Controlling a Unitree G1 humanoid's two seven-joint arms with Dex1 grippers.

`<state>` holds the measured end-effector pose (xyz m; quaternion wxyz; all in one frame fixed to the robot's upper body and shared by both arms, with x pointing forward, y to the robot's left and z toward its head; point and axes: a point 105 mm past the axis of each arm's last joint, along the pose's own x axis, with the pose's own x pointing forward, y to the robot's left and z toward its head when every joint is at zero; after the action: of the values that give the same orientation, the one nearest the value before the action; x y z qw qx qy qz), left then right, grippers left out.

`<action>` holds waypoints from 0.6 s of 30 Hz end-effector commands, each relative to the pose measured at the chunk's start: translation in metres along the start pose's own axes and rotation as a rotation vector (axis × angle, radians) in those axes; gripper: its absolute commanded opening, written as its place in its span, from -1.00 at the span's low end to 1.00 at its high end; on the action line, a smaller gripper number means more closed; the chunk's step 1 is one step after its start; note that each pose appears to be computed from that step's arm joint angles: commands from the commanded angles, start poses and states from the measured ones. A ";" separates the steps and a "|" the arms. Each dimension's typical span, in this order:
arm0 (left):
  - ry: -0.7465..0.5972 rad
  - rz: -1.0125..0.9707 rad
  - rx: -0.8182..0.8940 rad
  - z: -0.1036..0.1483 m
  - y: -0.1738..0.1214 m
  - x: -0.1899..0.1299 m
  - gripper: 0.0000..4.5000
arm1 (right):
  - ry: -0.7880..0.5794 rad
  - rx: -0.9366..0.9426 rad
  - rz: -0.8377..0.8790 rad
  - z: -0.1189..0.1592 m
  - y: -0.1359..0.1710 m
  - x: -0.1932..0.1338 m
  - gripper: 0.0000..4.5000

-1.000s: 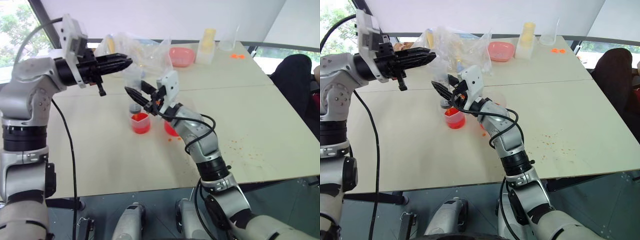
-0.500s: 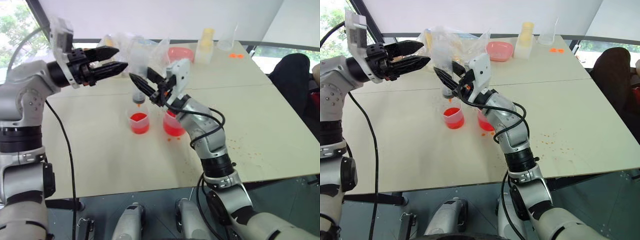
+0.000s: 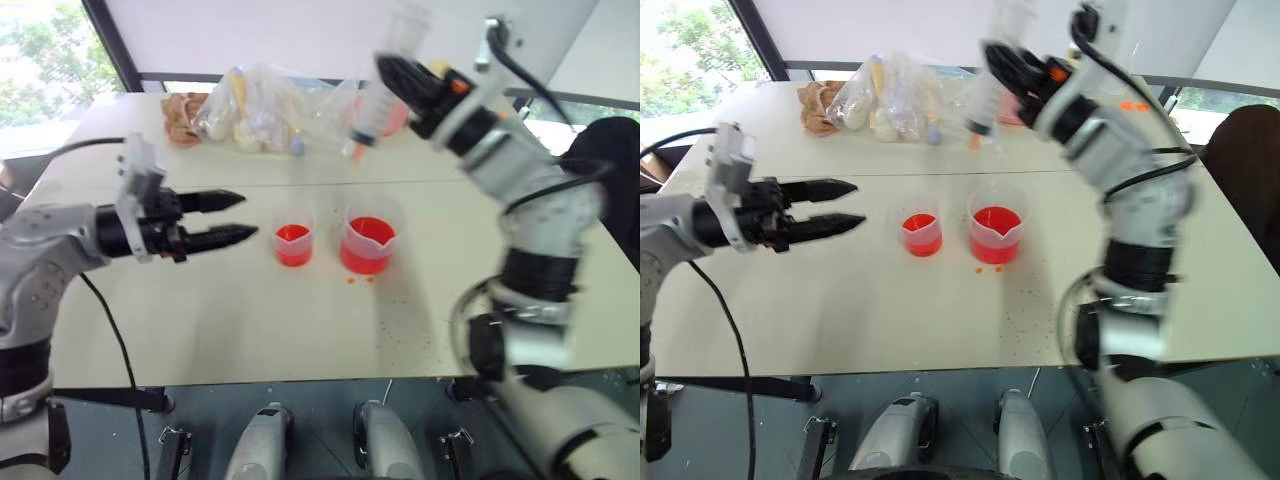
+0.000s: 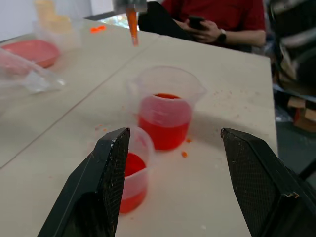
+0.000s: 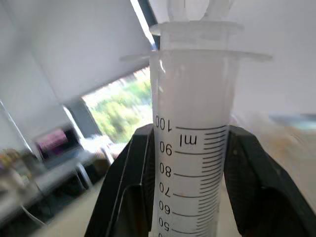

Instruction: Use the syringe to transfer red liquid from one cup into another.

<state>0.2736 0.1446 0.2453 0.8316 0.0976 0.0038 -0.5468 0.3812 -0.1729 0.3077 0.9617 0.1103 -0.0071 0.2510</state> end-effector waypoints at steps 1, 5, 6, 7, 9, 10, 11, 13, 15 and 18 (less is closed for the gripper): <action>0.030 -0.037 0.060 -0.006 -0.013 0.016 0.34 | 0.207 0.037 -0.123 -0.020 -0.039 -0.028 -0.37; 0.071 -0.144 0.027 -0.024 -0.031 0.027 0.34 | 0.502 0.194 -0.165 -0.073 -0.058 -0.058 -0.37; 0.078 -0.161 0.020 -0.028 -0.032 0.030 0.34 | 0.568 0.223 -0.152 -0.088 -0.056 -0.065 -0.37; 0.080 -0.173 0.014 -0.031 -0.032 0.032 0.34 | 0.614 0.248 -0.149 -0.098 -0.055 -0.070 -0.37; 0.080 -0.190 0.010 -0.034 -0.031 0.036 0.34 | 0.654 0.279 -0.140 -0.109 -0.053 -0.072 -0.37; 0.079 -0.191 0.010 -0.036 -0.030 0.039 0.34 | 0.657 0.292 -0.137 -0.112 -0.053 -0.071 -0.37; 0.076 -0.193 0.009 -0.036 -0.029 0.041 0.34 | 0.659 0.303 -0.138 -0.115 -0.053 -0.069 -0.37; 0.074 -0.202 0.011 -0.037 -0.030 0.044 0.34 | 0.677 0.320 -0.143 -0.123 -0.053 -0.068 -0.37; 0.081 -0.212 0.013 -0.040 -0.032 0.047 0.35 | 0.708 0.327 -0.171 -0.135 -0.055 -0.070 0.06; 0.097 -0.211 0.030 -0.044 -0.031 0.049 0.35 | 0.714 0.322 -0.209 -0.143 -0.061 -0.071 0.66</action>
<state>0.2699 0.0986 0.1849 0.7711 0.1194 0.0642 -0.6221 0.3404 -0.2224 0.1445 0.8848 0.1692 0.3936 0.1833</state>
